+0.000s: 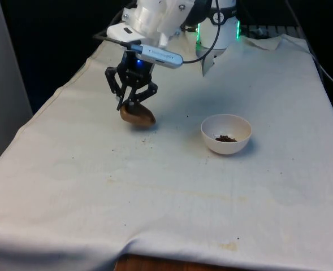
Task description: Pour the coffee beans from the cup into the bowl.
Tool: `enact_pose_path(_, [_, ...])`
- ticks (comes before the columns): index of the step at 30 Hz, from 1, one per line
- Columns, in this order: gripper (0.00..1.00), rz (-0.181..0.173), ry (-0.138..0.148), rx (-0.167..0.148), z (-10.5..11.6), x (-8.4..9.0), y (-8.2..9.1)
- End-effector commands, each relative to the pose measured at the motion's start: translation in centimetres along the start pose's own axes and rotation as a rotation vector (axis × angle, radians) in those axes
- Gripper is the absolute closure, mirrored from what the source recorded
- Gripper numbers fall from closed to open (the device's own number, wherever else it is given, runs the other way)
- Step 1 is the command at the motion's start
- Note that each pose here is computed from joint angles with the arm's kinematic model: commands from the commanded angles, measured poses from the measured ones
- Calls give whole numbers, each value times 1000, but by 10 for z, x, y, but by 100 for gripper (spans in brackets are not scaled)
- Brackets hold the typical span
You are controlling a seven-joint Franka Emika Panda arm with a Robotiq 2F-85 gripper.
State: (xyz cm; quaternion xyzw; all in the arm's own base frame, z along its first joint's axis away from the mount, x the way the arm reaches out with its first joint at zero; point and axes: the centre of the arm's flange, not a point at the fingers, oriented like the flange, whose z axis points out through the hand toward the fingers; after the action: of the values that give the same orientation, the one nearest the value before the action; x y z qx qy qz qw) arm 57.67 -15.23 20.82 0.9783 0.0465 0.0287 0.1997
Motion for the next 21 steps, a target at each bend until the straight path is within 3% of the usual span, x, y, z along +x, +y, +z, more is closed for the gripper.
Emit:
enact_pose_path(1, [99,-1,-8,23,1,-2,-2])
enact_pose_path(3, [99,0,-12,35,1,-2,-2])
enact_pose_path(4, [99,3,-6,19,0,0,1])
enact_pose_path(6, [99,4,-17,53,1,-2,0])
enact_pose_path(11, [99,11,-22,90,4,-3,4])
enact_pose_path(12, [99,12,-23,77,3,-2,4])
enact_pose_path(13, [99,12,-21,96,4,-3,5])
enact_pose_path(19, [99,19,-24,132,8,-6,9])
enact_pose_path(20, [99,20,-28,113,7,-4,10])
enact_pose_path(21, [99,21,-24,145,9,-6,12])
